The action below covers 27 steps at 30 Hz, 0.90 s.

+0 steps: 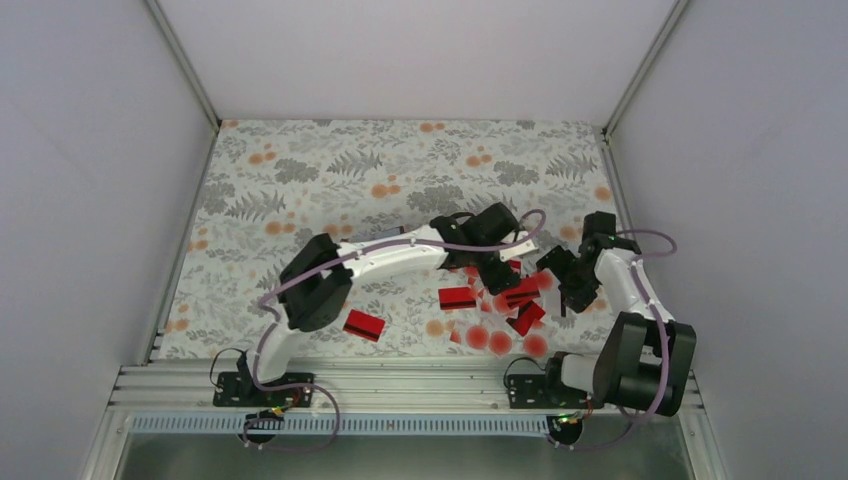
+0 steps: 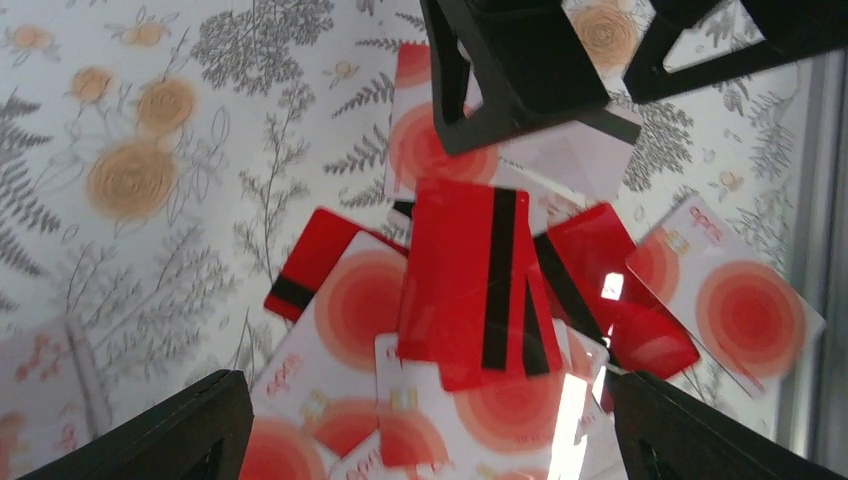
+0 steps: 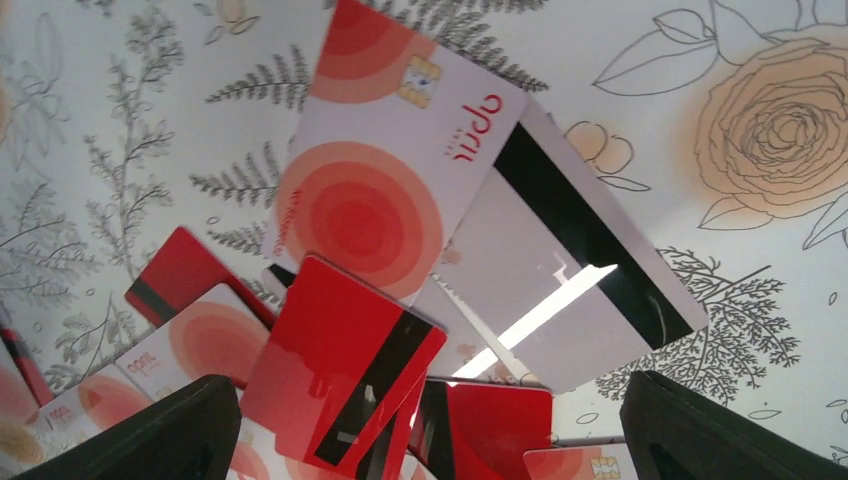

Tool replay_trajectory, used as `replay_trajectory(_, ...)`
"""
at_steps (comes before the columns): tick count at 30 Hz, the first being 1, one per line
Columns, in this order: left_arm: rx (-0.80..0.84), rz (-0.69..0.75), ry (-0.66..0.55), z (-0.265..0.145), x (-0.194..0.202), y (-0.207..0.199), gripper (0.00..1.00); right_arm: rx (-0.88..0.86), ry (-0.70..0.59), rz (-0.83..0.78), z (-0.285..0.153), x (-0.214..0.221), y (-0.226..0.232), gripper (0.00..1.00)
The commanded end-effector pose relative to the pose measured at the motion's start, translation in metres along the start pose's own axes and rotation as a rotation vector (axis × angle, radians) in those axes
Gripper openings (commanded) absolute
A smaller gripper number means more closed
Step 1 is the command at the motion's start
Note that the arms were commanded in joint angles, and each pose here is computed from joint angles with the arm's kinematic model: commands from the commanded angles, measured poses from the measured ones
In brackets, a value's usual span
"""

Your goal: Put the credit cards into the card holder

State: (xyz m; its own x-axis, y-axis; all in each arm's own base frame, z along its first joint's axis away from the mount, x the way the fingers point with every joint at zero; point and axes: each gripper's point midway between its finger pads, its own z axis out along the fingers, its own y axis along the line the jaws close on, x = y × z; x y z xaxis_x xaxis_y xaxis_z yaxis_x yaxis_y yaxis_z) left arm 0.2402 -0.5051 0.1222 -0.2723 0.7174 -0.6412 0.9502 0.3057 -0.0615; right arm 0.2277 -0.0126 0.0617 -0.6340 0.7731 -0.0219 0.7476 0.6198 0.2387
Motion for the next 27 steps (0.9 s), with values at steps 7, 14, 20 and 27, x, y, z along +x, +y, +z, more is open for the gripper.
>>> replay_trajectory(7,0.019,0.088,0.108,0.064,0.003,-0.002,0.85,-0.047,0.081,0.042,0.022,0.004,-0.004,0.97)
replay_trajectory(14,0.034,0.121,0.169,0.078,0.021,-0.006,0.85,-0.036,0.065,0.050,0.020,-0.001,-0.006,0.97)
replay_trajectory(20,0.033,0.144,0.197,0.088,0.032,-0.009,0.85,-0.035,0.069,0.049,0.021,-0.001,-0.007,0.97)
replay_trajectory(27,0.059,0.164,0.208,0.096,0.038,-0.021,0.86,-0.019,0.059,0.060,0.020,-0.006,-0.012,0.98)
